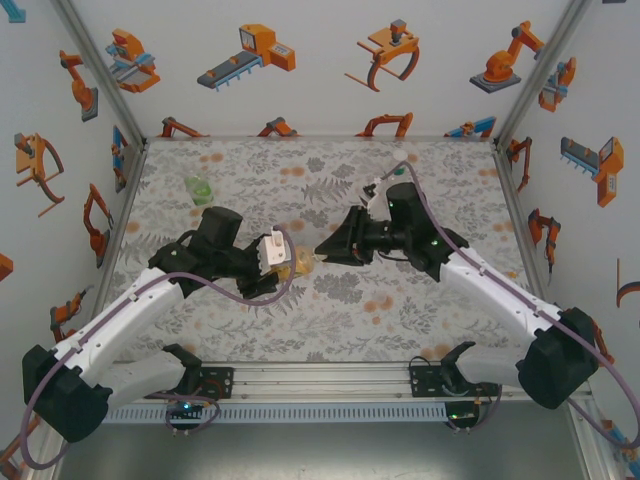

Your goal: Screw on the bottle caps

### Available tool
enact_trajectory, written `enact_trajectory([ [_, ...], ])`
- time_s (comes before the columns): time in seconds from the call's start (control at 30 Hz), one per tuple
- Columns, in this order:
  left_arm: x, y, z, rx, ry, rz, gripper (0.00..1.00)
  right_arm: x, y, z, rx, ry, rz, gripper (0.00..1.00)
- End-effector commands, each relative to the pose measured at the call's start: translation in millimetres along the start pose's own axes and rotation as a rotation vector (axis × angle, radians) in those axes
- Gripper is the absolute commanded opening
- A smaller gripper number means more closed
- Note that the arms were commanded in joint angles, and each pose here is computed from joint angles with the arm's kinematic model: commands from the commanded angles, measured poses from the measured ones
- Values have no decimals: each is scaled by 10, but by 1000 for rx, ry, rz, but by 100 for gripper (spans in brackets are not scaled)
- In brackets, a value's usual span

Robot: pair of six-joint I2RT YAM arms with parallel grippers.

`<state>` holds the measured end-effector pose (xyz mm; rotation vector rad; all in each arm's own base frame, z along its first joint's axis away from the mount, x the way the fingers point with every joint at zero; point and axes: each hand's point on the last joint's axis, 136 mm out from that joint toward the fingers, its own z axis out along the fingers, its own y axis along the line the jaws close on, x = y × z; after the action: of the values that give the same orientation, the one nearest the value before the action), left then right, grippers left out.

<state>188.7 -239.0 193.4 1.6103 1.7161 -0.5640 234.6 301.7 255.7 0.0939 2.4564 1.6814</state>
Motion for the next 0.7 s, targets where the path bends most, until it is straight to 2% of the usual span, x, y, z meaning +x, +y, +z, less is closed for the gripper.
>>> enact_trajectory([
  [0.0,-410,94,-79,-29,-157,73,0,39,62,-29,-5,47,-45,27],
  [0.17,-419,82,-97,-31,-163,82,0,-83,261,-200,-27,18,-166,40],
  [0.4,-429,44,-109,-16,-169,89,0,-255,452,-479,-30,-43,-427,48],
  [0.5,-430,40,-121,-16,-171,92,0,-249,592,-565,-47,-69,-657,47],
  [0.67,-451,-6,-132,5,-183,98,0,-230,627,-678,-7,-135,-1070,41],
])
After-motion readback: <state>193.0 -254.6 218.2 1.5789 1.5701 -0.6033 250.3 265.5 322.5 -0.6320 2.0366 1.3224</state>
